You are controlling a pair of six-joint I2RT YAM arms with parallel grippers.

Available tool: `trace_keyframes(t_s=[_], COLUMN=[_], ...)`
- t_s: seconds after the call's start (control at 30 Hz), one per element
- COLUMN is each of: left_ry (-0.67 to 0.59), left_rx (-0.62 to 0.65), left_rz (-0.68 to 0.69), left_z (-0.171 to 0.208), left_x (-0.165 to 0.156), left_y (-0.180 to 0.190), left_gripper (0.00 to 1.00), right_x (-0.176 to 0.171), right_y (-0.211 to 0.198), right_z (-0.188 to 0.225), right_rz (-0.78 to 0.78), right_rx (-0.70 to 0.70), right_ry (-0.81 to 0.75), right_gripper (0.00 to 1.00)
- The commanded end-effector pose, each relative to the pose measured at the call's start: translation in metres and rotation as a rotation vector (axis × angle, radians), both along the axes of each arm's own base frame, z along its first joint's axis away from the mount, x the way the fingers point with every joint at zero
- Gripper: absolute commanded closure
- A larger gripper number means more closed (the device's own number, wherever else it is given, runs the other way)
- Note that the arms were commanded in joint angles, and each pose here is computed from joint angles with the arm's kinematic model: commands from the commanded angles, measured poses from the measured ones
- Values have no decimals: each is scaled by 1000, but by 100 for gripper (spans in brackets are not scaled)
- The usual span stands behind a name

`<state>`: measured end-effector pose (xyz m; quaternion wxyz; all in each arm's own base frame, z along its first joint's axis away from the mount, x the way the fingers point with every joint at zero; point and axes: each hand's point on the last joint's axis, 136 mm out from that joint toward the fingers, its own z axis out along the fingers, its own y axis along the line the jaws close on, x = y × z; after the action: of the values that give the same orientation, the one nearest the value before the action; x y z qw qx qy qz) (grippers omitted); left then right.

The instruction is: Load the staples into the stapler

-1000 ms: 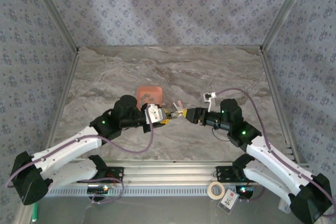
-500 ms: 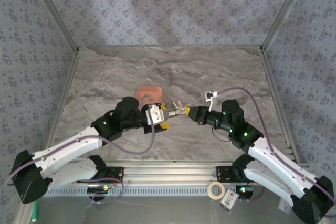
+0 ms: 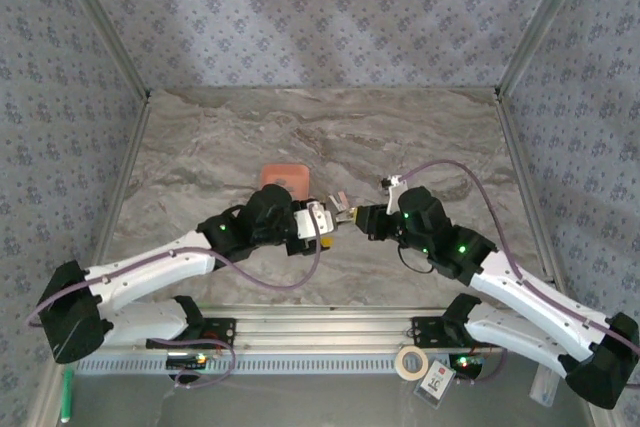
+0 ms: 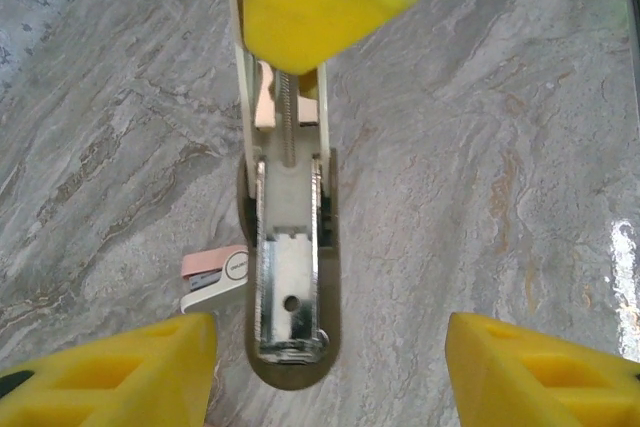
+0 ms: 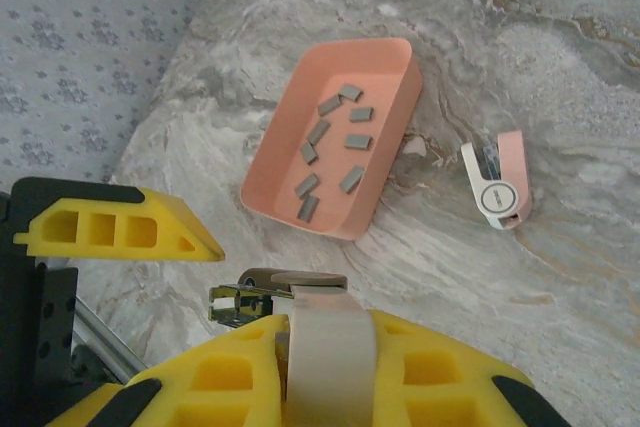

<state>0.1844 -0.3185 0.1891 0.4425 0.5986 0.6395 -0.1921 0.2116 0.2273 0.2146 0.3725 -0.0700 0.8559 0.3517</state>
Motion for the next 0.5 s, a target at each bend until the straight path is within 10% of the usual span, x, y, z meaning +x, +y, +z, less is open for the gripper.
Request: trace_keyframes(t_s=[0.0,0.47], left_ry=[-46,-10], left_rx=[-60,-82], left_rz=[21,-6], left_z=[24,28], left_x=[9,14], left_y=[-10,-33], left_gripper=[39,48], right_x=[0,-11], right_y=[5,20], right_z=[19,28], right_rz=[21,136], right_rx=[20,54], right_ry=[-44,-74], right_gripper=[83,82])
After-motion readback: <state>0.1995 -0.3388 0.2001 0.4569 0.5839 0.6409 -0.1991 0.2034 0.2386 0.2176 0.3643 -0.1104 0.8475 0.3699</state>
